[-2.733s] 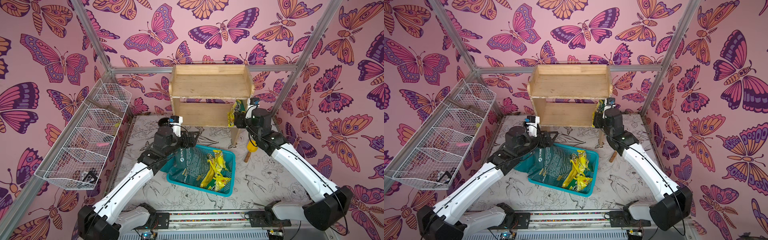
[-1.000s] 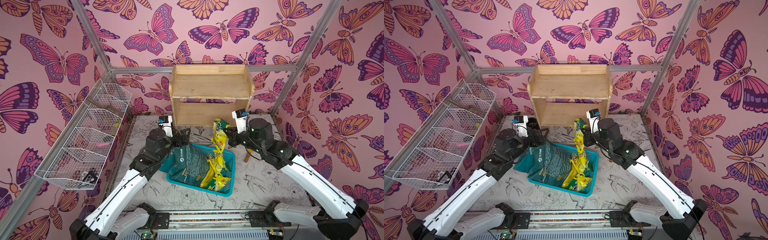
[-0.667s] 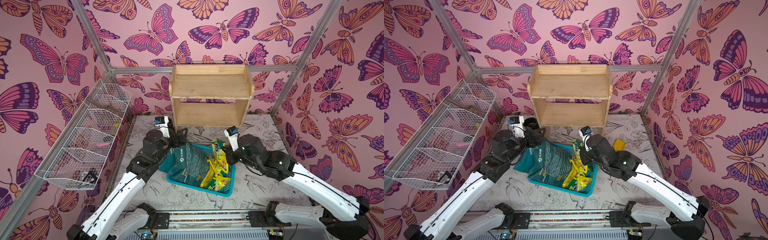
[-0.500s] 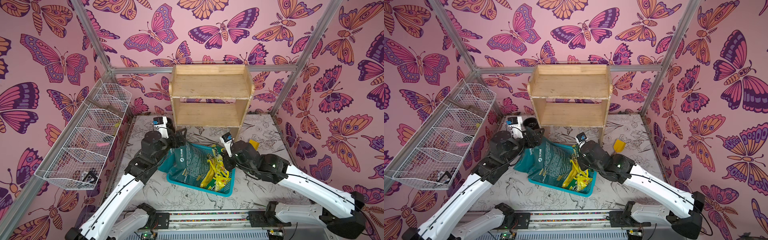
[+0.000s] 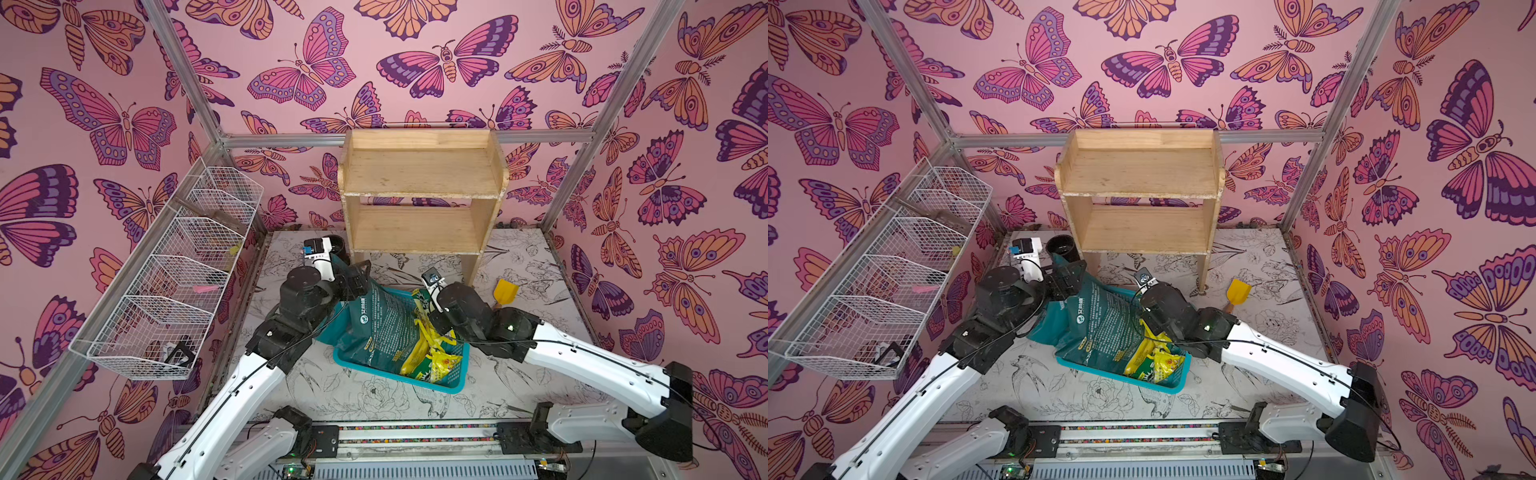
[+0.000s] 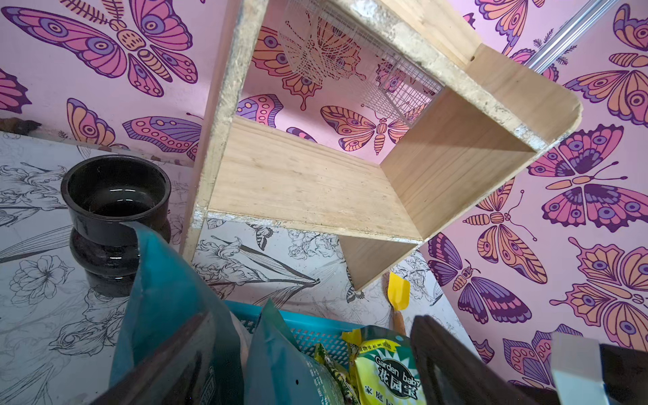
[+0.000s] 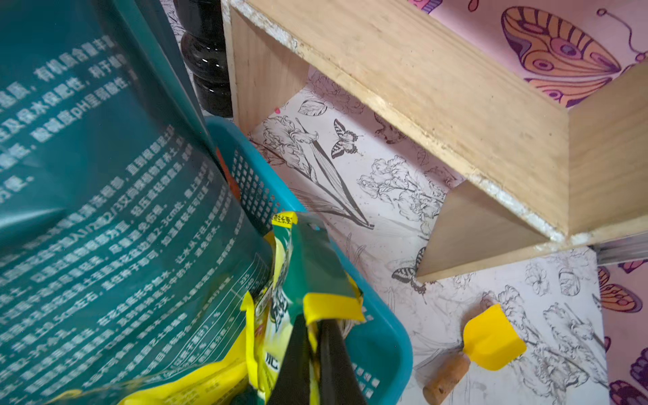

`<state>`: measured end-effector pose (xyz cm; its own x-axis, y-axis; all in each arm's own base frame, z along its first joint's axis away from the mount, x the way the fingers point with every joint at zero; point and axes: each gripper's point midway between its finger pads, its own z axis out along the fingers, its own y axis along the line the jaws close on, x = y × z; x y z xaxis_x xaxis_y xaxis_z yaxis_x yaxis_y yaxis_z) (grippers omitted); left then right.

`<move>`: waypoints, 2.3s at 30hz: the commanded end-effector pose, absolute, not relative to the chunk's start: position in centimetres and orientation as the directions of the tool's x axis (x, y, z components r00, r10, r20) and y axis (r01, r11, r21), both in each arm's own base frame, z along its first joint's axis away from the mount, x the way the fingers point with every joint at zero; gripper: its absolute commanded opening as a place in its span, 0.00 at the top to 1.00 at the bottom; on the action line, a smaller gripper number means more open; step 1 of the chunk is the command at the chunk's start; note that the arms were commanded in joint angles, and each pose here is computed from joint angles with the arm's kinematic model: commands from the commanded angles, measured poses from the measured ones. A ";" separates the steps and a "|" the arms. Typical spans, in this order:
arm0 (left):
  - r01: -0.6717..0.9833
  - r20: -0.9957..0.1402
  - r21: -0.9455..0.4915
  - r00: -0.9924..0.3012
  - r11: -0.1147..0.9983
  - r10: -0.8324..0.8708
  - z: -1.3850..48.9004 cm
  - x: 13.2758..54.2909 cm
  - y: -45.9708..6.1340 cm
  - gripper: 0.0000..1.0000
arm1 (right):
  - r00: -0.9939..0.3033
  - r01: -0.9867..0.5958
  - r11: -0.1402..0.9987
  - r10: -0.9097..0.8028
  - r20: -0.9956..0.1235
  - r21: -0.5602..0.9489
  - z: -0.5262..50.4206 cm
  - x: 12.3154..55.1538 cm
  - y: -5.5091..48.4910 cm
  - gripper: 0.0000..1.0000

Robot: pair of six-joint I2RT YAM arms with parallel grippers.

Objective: Take down the fertilizer bag from the shelf
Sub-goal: Place the fertilizer bag in the storage box.

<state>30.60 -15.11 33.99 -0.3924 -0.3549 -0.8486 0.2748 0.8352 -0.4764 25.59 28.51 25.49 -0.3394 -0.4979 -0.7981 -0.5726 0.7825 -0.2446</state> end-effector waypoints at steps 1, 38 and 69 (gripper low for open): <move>0.255 -0.845 -0.477 -0.397 0.841 -0.359 33.3 30.5 -14.7 0.06 | -0.235 -0.554 0.799 -0.419 -0.877 -0.234 30.1 27.5 29.7 1.00; 0.261 -0.844 -0.483 -0.393 0.836 -0.365 33.9 30.8 -14.9 0.06 | -0.707 -0.586 0.797 -0.416 -0.572 0.145 11.4 18.0 28.6 1.00; -0.418 -0.932 -0.100 -0.278 0.903 -0.232 31.7 31.2 3.7 0.02 | -0.580 0.193 0.981 0.099 -0.809 -0.018 25.5 35.5 2.9 0.34</move>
